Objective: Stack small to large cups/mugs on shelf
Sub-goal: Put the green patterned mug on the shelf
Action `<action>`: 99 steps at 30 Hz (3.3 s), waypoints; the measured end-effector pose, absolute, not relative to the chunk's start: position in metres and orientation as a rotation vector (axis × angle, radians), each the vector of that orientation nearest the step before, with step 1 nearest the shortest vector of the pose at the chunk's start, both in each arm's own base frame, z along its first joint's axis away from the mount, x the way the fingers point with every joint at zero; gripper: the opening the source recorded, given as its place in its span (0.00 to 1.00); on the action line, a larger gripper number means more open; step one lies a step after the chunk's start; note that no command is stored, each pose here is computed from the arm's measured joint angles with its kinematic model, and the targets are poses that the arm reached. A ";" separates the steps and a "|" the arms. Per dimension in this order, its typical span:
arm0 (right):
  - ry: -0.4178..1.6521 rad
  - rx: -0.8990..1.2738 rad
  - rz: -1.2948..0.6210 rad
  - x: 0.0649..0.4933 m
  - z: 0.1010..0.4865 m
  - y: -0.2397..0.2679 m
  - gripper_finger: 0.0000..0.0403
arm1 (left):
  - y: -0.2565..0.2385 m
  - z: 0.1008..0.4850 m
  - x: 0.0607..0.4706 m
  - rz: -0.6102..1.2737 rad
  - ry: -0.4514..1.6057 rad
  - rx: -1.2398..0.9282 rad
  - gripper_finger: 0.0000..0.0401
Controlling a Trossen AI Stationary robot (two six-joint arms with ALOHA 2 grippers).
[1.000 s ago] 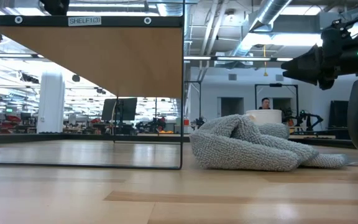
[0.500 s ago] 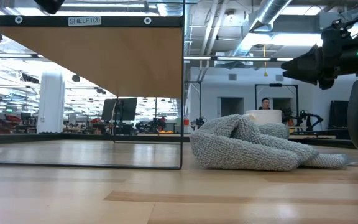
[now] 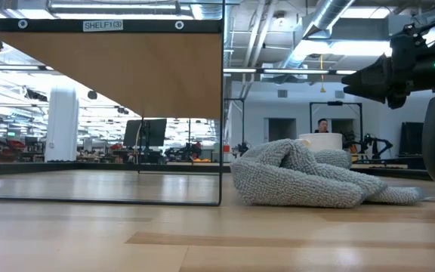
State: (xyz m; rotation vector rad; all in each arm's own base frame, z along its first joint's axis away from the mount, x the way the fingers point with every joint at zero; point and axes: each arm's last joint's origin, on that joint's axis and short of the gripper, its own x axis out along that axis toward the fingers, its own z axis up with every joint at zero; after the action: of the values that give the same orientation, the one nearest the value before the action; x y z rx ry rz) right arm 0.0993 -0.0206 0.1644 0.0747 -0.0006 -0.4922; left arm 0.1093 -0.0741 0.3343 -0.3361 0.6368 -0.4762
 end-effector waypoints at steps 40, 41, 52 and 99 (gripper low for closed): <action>-0.027 0.178 -0.492 0.099 0.164 -0.021 0.61 | -0.130 0.257 0.145 -0.079 1.338 -0.433 0.50; -0.026 0.178 -0.492 0.099 0.164 -0.021 0.61 | -0.133 0.256 0.146 -0.096 1.329 -0.433 0.50; -0.025 0.173 -0.492 0.099 0.164 -0.021 0.61 | -0.147 0.260 0.150 -0.136 1.201 -0.459 0.50; -0.025 0.170 -0.492 0.099 0.164 -0.021 0.61 | -0.166 0.219 0.165 0.026 1.422 -0.454 0.50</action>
State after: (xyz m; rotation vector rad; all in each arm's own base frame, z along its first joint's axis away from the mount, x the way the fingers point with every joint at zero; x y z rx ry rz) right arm 0.0993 -0.0206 0.1644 0.1703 -0.0247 -0.4921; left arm 0.1650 -0.1662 0.2189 -0.4544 1.4221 0.0264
